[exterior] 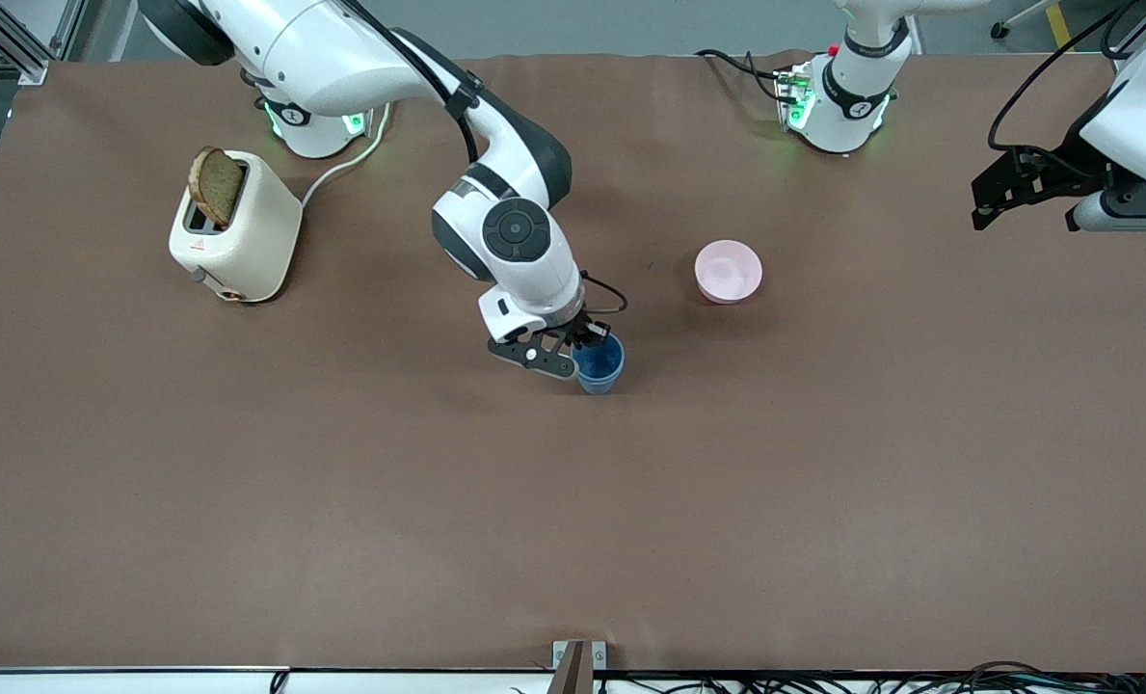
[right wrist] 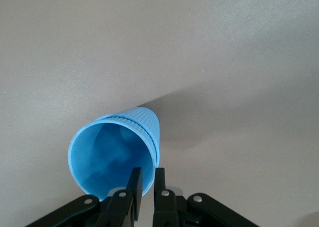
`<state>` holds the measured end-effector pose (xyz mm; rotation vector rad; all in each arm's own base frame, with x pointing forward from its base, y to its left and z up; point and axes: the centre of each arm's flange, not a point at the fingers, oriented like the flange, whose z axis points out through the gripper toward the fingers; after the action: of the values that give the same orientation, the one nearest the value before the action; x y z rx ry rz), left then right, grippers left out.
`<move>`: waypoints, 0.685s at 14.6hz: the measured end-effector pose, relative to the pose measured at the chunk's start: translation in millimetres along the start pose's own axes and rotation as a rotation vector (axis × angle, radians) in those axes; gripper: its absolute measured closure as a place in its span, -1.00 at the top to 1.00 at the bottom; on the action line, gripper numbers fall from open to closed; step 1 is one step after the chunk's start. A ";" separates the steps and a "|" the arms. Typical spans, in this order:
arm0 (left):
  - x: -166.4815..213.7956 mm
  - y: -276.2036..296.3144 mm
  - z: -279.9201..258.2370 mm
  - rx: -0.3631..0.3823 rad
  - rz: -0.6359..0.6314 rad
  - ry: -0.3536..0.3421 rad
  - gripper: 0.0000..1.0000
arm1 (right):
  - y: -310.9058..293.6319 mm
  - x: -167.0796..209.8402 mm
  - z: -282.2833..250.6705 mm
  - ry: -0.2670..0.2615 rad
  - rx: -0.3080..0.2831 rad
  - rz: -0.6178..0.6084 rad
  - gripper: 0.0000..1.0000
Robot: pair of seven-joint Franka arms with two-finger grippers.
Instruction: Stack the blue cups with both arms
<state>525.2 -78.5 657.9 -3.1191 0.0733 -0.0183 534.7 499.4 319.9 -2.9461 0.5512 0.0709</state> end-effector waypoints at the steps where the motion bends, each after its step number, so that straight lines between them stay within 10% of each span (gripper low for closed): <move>1: 0.0 -0.2 0.0 0.000 0.000 0.000 1.00 | -0.3 2.0 -2.2 0.003 0.003 0.002 -0.44; 8: 0.2 -2.1 0.0 0.000 -0.004 0.000 1.00 | 73.5 110.5 -108.1 0.187 -0.112 0.040 0.89; 10: 0.3 -2.5 -0.1 -0.001 -0.005 0.000 1.00 | 122.1 147.7 -167.0 0.208 -0.154 0.035 1.00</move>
<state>525.6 -76.0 658.0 -3.1199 0.0660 -0.0188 631.3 309.3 458.2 -3.1150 0.6520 -0.2004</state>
